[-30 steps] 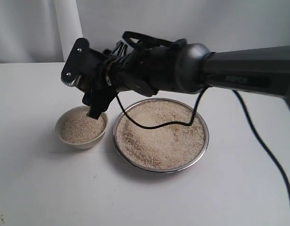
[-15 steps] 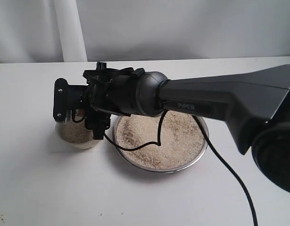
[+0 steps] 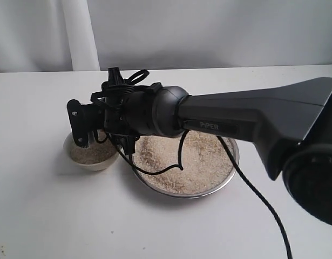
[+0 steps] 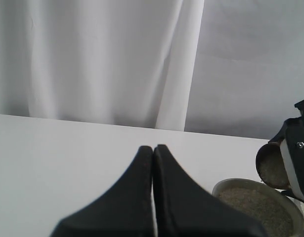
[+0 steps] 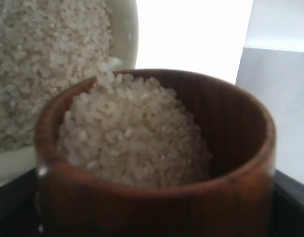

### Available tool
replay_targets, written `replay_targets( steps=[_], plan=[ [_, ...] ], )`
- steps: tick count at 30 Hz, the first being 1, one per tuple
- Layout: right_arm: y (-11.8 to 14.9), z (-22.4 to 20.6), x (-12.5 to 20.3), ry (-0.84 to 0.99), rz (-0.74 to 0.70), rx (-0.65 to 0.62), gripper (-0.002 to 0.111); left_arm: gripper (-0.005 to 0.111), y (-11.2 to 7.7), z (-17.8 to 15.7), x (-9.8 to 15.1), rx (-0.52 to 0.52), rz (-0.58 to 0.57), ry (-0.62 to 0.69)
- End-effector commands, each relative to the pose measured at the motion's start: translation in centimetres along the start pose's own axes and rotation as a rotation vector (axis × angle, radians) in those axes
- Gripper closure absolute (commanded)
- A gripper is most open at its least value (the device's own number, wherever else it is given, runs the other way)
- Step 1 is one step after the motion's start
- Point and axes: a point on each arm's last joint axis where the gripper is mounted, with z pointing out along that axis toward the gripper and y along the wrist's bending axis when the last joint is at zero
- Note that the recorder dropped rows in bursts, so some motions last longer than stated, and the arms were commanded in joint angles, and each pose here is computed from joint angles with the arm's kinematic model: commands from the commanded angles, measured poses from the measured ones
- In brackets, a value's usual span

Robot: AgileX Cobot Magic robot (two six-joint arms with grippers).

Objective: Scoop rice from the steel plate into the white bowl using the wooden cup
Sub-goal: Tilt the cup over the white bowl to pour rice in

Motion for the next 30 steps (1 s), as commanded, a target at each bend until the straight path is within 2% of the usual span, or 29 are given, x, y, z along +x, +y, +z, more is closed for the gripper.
replay_targets(
  steps=[1,8,17,24,30],
  plan=[
    [-0.4,-0.6,-0.8,0.016,-0.112,0.055,0.108,0.107,0.0,0.0,0.0,0.006,-0.01,0.0],
    [0.9,-0.5,-2.2,0.079,-0.278,0.1,0.108,0.107,0.0,0.0,0.0,0.006,-0.01,0.0],
    [0.4,-0.9,-1.7,0.21,-0.419,0.153,0.108,0.107,0.0,0.0,0.0,0.006,-0.01,0.0],
    [0.4,-1.0,-1.8,0.218,-0.484,0.159,0.108,0.107,0.0,0.0,0.0,0.006,-0.01,0.0],
    [0.8,-1.8,-3.4,0.197,-0.582,0.194,0.108,0.107,0.0,0.0,0.0,0.006,-0.01,0.0]
  ],
)
